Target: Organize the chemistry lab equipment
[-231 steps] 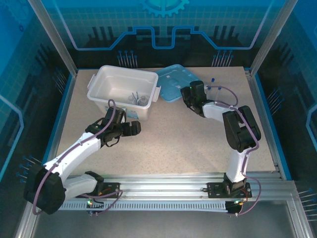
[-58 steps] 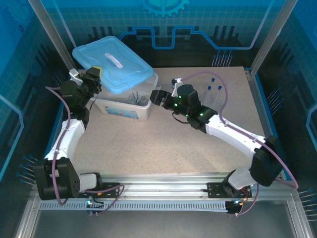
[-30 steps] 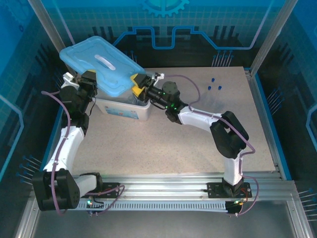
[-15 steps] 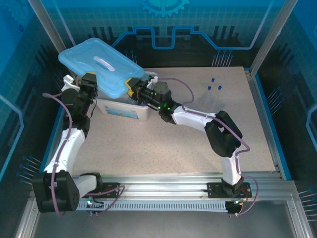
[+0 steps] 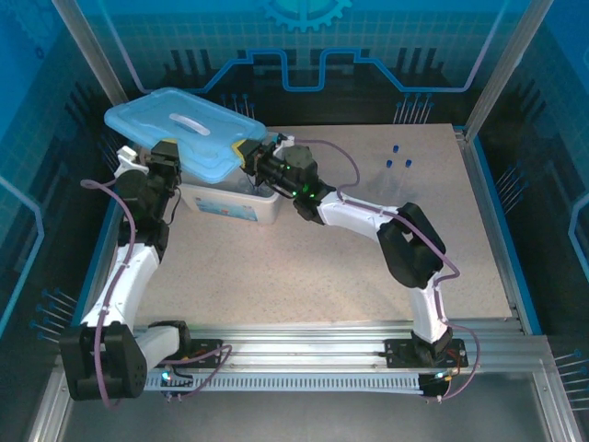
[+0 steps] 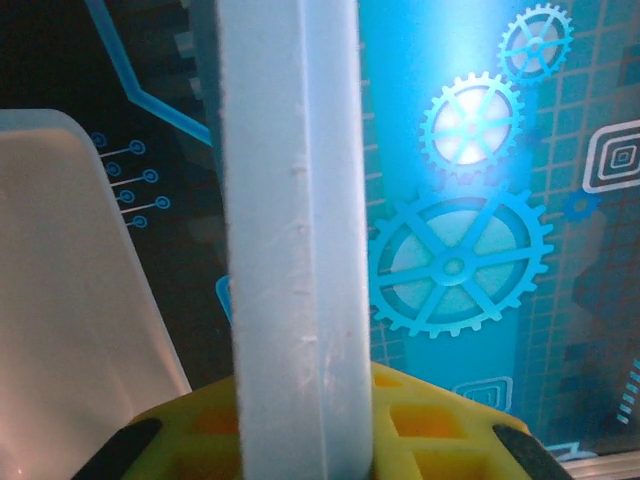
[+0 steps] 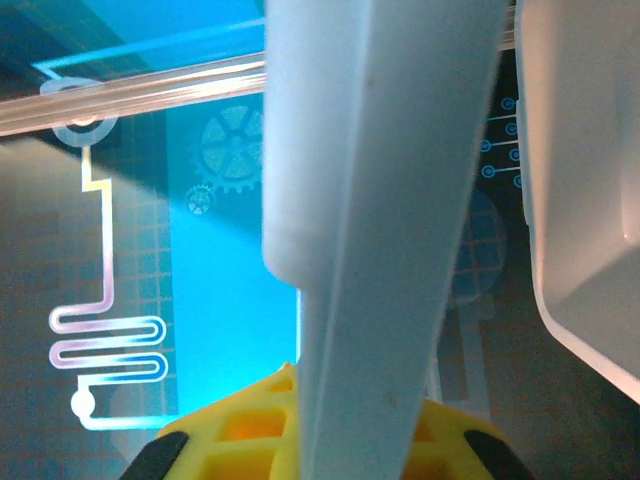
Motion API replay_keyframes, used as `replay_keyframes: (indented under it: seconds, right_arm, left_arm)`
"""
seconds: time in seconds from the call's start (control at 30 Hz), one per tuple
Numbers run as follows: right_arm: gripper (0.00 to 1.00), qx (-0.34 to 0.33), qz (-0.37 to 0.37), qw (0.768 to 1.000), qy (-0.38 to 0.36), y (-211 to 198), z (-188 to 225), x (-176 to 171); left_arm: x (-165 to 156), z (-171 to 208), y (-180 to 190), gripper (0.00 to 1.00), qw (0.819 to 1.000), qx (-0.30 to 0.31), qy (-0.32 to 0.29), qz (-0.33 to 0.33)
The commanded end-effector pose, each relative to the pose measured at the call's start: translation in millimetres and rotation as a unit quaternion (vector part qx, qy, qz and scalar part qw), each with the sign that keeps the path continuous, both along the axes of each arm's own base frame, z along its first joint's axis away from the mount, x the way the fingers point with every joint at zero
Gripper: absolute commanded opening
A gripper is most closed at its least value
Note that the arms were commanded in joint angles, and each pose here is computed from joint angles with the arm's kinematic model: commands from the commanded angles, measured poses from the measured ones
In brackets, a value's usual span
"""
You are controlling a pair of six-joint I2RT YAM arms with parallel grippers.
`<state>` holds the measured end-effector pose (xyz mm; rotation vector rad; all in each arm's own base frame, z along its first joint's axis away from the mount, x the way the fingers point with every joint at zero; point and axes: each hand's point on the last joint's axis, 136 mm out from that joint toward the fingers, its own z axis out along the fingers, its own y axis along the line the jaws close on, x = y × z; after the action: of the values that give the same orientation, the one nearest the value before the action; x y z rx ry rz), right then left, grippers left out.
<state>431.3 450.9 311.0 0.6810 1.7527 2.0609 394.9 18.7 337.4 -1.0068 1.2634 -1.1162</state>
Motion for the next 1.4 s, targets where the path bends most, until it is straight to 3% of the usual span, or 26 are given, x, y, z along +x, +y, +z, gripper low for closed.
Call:
replay_keyframes:
  seconds: [0.0, 0.13, 0.3, 0.4, 0.63, 0.9, 1.13, 1.37]
  right_arm:
    - [0.04, 0.004, -0.024, 0.999, -0.038, -7, 21, 12]
    - [0.01, -0.007, -0.028, 0.997, -0.068, -15, 34, 11]
    - [0.01, 0.005, -0.034, 0.995, -0.097, -29, 50, 16]
    - [0.01, 0.008, -0.041, 0.993, -0.114, -40, 60, 21]
    - [0.02, 0.017, -0.048, 0.989, -0.136, -63, 79, 32]
    - [0.02, -0.03, 0.004, 0.989, -0.142, -87, 87, 40]
    - [0.04, -0.042, 0.064, 0.987, -0.142, -97, 89, 42]
    - [0.05, -0.057, 0.11, 0.983, -0.136, -96, 74, 37]
  left_arm:
    - [-9, 2, -30, 0.09, 0.998, 0.032, -0.012, -0.057]
    - [-13, -8, -32, 0.26, 0.997, 0.044, 0.013, -0.062]
    - [-19, -17, -34, 0.62, 0.996, 0.056, 0.036, -0.066]
    - [-22, -25, -35, 0.74, 0.993, 0.069, 0.059, -0.071]
    - [-32, -37, -31, 0.81, 0.986, 0.103, 0.105, -0.075]
    - [-33, -30, 21, 0.87, 0.966, 0.189, 0.174, -0.039]
    - [-2, -35, 54, 0.94, 0.96, 0.172, 0.209, -0.067]
    - [21, -57, 88, 0.88, 0.948, 0.164, 0.258, -0.083]
